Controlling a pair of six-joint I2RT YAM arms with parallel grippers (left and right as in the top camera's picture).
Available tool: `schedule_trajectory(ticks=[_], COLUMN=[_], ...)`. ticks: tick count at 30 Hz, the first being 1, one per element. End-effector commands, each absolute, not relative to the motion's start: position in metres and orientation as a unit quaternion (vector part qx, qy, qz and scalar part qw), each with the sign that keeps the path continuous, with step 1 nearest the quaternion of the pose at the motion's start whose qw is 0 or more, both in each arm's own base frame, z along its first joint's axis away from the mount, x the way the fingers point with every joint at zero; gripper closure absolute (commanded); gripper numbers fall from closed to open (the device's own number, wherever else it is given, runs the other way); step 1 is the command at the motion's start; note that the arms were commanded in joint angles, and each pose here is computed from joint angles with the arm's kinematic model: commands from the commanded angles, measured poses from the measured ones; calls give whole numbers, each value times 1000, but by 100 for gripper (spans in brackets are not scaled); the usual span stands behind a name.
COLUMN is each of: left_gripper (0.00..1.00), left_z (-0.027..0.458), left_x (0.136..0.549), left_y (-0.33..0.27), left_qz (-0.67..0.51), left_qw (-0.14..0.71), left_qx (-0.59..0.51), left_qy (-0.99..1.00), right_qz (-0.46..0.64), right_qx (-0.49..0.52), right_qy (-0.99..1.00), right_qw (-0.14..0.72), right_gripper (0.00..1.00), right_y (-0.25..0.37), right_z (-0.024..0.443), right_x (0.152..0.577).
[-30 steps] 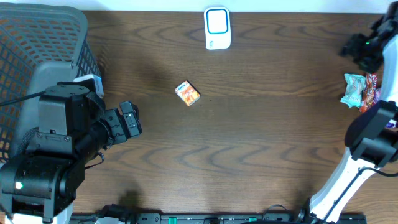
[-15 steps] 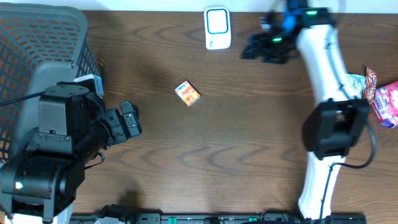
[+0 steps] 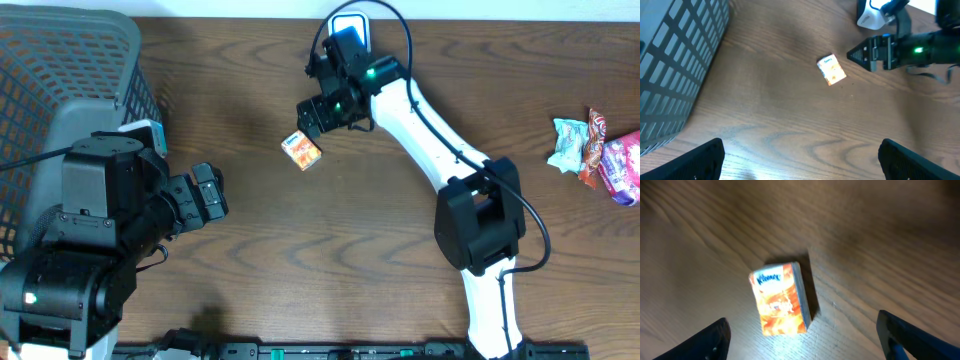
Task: Scan the item barcode
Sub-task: 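Move the right gripper to the orange tissue packet and grasp it, then hold the orange packet up in front of the scanner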
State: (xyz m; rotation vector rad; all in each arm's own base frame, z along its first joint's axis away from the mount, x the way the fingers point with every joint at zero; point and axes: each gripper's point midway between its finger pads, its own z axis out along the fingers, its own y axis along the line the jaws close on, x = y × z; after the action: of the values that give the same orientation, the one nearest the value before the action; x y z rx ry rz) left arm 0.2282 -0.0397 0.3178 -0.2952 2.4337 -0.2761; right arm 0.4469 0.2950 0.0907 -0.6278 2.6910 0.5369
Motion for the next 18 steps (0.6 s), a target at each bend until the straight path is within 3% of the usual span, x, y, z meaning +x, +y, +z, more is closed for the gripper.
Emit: schedule_trajectory(ticks=[1, 5, 12, 18], left_gripper=[2, 2, 2, 2], left_z=[318, 318, 318, 318], left_x=[228, 228, 228, 228], left_y=[-37, -37, -37, -37], left_qz=[-99, -99, -99, -99], left_qw=[333, 333, 333, 333], left_qx=[-113, -113, -113, -113], left_qy=[931, 931, 931, 931], right_qz=[221, 254, 282, 280], right_qx=[-226, -215, -221, -221], right_qy=[938, 933, 927, 929], right_qw=[145, 135, 113, 103], right_gripper=[18, 23, 21, 25], right_y=[300, 307, 319, 321], right_z=[67, 49, 28, 9], right_x=[436, 428, 410, 410])
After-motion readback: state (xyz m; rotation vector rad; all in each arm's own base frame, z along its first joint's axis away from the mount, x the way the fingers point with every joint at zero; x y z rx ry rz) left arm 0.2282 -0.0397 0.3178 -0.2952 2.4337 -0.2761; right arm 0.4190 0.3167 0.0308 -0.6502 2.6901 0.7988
